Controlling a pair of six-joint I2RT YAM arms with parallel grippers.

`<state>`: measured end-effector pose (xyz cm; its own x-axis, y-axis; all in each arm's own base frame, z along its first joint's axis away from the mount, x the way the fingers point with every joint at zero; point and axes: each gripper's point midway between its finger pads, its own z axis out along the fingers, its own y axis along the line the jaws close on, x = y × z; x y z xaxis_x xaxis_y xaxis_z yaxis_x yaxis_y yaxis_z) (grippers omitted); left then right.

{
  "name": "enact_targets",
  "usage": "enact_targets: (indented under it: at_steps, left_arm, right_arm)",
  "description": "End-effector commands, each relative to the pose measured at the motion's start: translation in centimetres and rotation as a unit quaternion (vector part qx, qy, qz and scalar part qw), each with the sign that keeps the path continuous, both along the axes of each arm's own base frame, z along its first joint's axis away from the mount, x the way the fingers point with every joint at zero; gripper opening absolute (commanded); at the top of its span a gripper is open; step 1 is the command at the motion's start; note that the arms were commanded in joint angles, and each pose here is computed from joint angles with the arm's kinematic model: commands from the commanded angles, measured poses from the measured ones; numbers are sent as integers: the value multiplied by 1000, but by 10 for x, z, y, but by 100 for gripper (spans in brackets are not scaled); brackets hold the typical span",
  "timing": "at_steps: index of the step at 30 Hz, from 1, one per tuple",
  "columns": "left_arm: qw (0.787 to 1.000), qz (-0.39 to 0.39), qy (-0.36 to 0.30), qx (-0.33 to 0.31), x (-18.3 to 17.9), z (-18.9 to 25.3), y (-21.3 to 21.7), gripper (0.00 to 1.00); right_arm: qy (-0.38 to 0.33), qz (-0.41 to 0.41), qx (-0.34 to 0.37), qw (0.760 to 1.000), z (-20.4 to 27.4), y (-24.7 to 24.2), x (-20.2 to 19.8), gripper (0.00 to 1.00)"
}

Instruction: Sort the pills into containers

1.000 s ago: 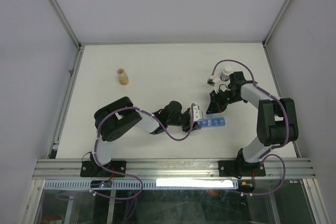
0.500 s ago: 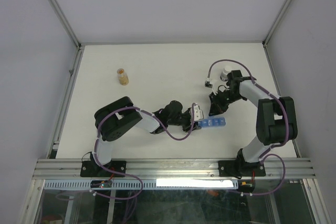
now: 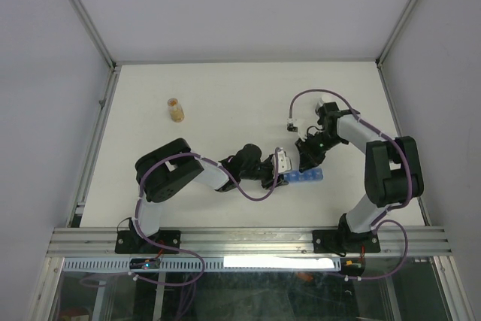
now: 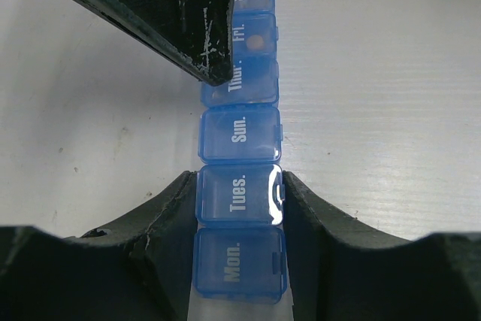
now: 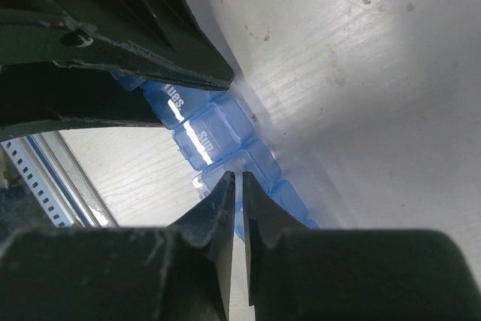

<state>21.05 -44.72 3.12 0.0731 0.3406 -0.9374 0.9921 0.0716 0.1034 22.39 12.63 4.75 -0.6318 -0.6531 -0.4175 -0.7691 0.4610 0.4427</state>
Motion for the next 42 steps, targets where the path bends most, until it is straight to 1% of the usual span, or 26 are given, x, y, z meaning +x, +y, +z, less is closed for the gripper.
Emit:
enact_targets:
  at_steps: [1, 7, 15, 19, 21, 23, 25, 26, 28, 31, 35, 38, 42]
  left_arm:
    - [1000, -23, -9, -10, -6, 8, -9, 31]
    - [1000, -23, -9, -10, -6, 8, -9, 30]
    - [1000, -24, -10, -10, -6, 8, -9, 29]
    - [1000, -25, -10, -10, -7, 8, -9, 28]
    - [1000, -26, -10, -11, -7, 8, -9, 28]
    - [1000, -29, -9, -8, -8, 7, -9, 28]
    - [999, -30, -8, -6, -7, 6, -10, 27]
    - [999, -31, -8, -6, -8, 6, -10, 26]
    - [999, -32, -8, -6, -8, 6, -10, 26]
    - [999, -33, -8, -6, -8, 6, -10, 26]
    - [999, -32, -6, -7, -9, 7, -10, 27]
    - [999, -32, -3, -13, -9, 11, -11, 36]
    - [999, -33, -1, -24, -10, 18, -13, 50]
  right_arm:
    - [-16, 17, -24, 999, 3, -4, -5, 11]
    - [-16, 21, -16, 1000, 8, -2, -11, 10]
    - [-33, 25, 14, 999, 26, 6, -13, 9]
    - [-31, 26, 15, 999, 25, 6, -14, 8]
    - [-27, 23, -1, 999, 16, 2, -15, 7]
    - [-14, 13, -49, 999, -6, -8, -13, 7]
    - [15, 4, -91, 996, -25, -17, -14, 6]
    - [26, -1, -101, 995, -30, -19, -14, 6]
    - [23, -12, -106, 994, -31, -19, -11, 6]
    - [5, -21, -80, 997, -18, -14, -4, 5]
    - [7, -16, 3, 1000, 10, 1, -6, 7]
    - [-12, -22, 56, 998, 34, 6, -2, 11]
    - [-43, -35, 82, 995, 48, 5, 5, 17]
